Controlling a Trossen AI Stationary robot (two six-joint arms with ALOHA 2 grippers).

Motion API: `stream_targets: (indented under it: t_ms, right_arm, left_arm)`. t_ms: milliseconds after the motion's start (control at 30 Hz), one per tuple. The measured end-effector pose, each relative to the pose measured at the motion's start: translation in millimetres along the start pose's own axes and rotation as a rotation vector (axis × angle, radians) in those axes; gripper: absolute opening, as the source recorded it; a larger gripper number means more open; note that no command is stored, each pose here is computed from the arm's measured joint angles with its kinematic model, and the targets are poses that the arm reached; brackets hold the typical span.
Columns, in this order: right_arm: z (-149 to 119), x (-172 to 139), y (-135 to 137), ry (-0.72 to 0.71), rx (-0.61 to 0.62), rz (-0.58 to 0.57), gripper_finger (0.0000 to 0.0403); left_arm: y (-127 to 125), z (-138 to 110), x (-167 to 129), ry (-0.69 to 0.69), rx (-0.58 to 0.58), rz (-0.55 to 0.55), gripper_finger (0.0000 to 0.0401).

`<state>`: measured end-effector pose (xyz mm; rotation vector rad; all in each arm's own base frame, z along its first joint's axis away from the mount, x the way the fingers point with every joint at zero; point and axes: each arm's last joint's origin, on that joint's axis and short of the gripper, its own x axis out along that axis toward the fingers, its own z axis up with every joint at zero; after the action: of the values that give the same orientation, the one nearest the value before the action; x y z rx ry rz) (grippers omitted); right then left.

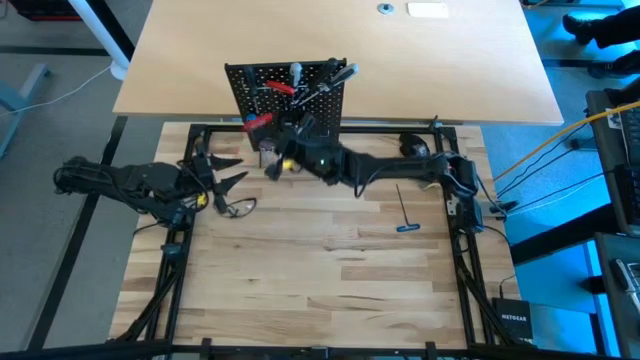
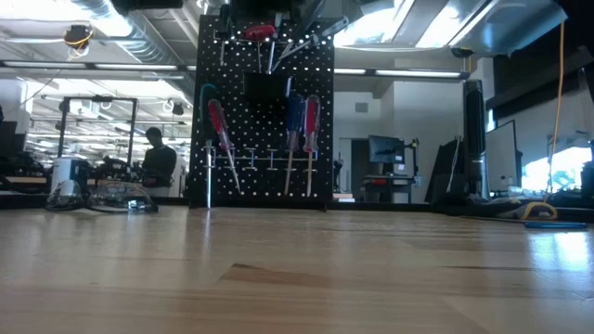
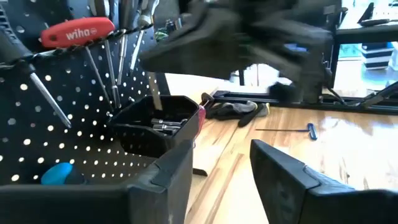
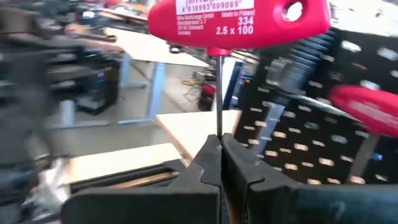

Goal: Hang tools onto peg board
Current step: Hang the red t-handle hex key on the peg board

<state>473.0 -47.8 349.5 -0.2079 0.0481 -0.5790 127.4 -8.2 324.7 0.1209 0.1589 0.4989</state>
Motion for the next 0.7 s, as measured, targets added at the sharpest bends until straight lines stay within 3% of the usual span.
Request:
stream_targets:
  t_ms: [267, 533, 700]
  right_arm:
    - [-13, 23, -51, 0.024, 0.157, -0.141, 0.0001]
    - [-37, 30, -68, 0.071, 0.258, -0.202, 0.0001]
    - [-38, 30, -71, 0.054, 0.273, -0.229, 0.0001]
  left_arm:
    - [3, -2, -3, 0.009, -0.015, 0.0, 0.0152]
    - [3, -1, -3, 0.008, -0.02, -0.001, 0.0154]
    - [2, -1, -3, 0.007, -0.02, -0.001, 0.0155]
